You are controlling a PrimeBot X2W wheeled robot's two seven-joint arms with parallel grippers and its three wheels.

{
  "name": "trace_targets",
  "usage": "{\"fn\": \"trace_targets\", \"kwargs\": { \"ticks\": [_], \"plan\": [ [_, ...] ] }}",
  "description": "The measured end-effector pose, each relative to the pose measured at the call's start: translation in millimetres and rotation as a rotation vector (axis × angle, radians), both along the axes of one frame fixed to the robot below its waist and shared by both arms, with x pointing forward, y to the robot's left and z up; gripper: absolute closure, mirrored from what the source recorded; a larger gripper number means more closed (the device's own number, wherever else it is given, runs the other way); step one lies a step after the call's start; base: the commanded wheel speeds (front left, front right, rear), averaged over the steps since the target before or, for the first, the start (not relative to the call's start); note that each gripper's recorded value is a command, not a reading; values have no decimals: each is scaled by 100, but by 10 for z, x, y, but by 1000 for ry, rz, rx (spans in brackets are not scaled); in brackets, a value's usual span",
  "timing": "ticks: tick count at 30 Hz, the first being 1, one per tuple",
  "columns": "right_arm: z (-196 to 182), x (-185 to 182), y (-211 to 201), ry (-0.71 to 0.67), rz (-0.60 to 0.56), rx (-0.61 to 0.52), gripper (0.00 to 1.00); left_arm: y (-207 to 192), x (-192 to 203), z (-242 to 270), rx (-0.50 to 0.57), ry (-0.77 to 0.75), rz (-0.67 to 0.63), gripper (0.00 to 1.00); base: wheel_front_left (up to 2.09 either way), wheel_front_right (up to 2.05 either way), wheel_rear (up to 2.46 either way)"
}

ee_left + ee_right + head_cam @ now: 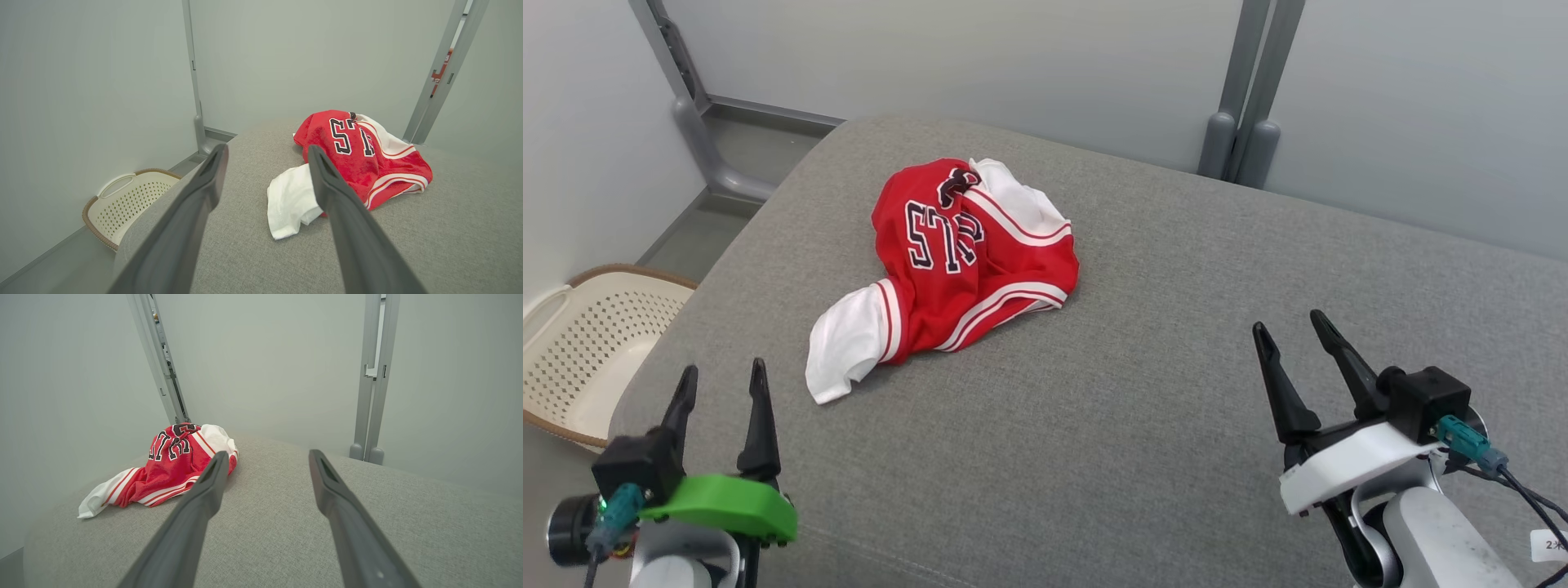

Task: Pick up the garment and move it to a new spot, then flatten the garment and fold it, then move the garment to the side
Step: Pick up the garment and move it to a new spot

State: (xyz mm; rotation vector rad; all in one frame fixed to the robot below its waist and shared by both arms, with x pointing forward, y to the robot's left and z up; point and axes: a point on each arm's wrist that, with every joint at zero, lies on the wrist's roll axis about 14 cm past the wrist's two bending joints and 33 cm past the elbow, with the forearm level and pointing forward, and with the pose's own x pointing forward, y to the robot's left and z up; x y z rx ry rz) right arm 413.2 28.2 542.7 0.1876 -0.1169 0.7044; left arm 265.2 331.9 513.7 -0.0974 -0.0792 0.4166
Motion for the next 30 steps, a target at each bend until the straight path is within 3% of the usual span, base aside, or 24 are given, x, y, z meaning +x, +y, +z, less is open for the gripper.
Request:
{"fn": "trace_targets", "kwargs": {
  "ticks": [14,23,30],
  "plan": [
    [164,314,-121,-95,-22,25,0,17,1390,483,-105,175,-235,0,0,0,0],
    [5,594,-359,-79,-87,26,0,-208,2129,-140,-252,509,-363,0,0,0,0],
    [-197,664,-721,-37,-184,-1,0,-446,2176,-981,-343,836,-414,0,0,0,0]
  ]
}}
